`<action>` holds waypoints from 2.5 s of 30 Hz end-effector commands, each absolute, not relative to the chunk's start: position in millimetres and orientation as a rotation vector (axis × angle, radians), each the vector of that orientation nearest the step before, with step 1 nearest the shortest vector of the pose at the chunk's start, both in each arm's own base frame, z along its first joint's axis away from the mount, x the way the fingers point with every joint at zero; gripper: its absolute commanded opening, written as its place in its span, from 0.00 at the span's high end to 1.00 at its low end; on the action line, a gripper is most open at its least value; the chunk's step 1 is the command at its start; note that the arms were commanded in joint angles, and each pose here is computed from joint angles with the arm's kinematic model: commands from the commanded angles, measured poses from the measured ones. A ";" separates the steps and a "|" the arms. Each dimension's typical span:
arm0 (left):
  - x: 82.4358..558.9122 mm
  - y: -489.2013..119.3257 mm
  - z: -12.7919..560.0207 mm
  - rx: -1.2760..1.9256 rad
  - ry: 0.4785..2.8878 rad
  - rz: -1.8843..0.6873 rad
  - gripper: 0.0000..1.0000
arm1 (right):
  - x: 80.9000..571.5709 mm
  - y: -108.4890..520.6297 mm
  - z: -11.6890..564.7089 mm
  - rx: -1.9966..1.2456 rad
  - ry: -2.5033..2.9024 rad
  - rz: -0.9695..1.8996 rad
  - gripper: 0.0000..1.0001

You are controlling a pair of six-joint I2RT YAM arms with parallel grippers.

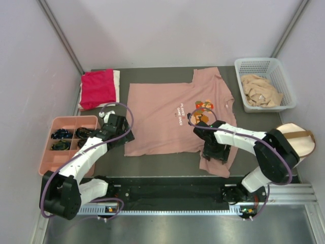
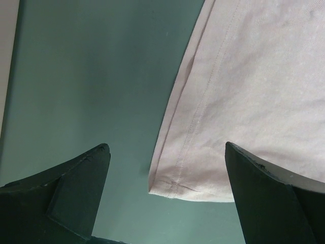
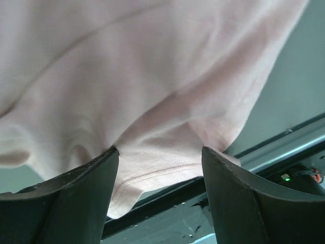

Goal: Fold and stack the t-shirts
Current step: Grap the side of the flattened tshirt closest away from the robot with both arms

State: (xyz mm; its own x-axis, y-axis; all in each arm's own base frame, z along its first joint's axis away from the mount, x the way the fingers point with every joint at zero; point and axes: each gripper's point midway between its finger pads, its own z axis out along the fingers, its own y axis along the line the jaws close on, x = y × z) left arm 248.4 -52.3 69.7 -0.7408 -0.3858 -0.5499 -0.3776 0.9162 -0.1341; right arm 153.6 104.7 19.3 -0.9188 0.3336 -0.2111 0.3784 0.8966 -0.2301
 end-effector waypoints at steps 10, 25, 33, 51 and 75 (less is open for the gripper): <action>254.8 -47.6 77.2 -0.552 2.446 -0.002 0.01 | 189.6 159.4 28.4 0.533 2.774 -0.144 0.28; 255.8 -50.1 73.9 -0.550 2.452 -0.016 0.01 | 140.0 114.7 73.2 0.603 2.709 -0.167 0.28; 255.6 -50.5 75.9 -0.544 2.452 -0.019 0.01 | 110.7 114.2 48.3 0.643 2.744 -0.225 0.28; 255.8 -52.4 74.6 -0.525 2.464 -0.027 0.01 | 86.5 103.3 30.6 0.812 2.658 -0.276 0.45; 256.1 -52.4 74.8 -0.521 2.469 -0.023 0.01 | 75.0 107.5 4.6 0.843 2.718 -0.257 0.76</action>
State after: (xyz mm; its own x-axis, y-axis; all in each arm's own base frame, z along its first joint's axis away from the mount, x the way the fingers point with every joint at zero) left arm 247.0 -52.2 64.8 -0.7602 -0.3681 -0.5354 -0.3643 0.9238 -0.1178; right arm 75.0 102.2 8.9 -0.7919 0.5190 -0.3219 0.5747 0.8115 -0.1055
